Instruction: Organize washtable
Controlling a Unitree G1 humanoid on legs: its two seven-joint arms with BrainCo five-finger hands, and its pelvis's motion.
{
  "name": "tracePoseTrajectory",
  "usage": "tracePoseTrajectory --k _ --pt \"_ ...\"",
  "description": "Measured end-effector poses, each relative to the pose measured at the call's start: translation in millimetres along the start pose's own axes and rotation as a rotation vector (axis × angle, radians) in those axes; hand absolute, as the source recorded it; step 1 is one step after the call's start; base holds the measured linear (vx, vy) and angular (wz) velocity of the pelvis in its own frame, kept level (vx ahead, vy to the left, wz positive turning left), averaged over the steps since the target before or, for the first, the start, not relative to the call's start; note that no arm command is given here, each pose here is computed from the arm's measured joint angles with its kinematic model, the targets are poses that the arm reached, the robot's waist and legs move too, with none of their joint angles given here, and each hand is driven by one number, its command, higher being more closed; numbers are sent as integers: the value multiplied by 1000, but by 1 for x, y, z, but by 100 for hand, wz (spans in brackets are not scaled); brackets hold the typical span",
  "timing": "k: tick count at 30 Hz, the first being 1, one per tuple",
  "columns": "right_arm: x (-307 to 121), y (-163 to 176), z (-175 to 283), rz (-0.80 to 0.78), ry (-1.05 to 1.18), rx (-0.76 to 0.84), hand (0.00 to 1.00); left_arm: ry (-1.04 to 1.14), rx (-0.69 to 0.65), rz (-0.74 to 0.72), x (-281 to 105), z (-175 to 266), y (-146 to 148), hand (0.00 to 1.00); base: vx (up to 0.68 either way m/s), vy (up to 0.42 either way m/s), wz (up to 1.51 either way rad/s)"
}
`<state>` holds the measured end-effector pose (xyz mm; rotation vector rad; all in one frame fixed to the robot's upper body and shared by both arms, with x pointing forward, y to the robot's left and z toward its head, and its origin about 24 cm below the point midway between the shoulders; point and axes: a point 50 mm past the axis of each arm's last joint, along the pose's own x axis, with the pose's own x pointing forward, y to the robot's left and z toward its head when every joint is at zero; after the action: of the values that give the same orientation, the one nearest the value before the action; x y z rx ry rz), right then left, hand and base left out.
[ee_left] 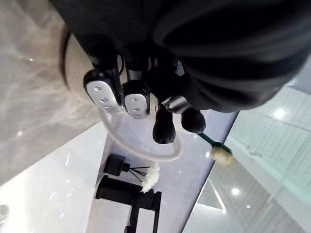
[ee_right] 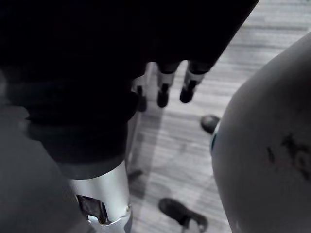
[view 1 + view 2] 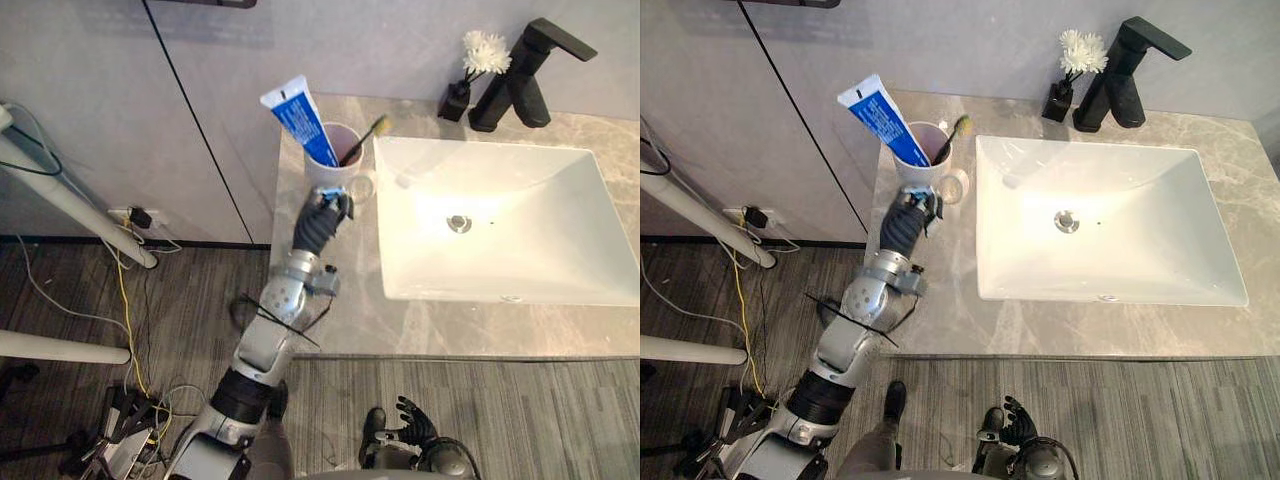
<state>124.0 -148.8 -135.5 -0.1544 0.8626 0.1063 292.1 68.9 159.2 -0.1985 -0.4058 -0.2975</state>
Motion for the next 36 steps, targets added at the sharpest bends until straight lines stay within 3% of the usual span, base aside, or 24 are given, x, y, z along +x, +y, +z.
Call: tracePoseTrajectory --k 36 --pt "0 -11 20 -37 -88 14 0 -66 -12 39 23 16 9 100 -5 2 -2"
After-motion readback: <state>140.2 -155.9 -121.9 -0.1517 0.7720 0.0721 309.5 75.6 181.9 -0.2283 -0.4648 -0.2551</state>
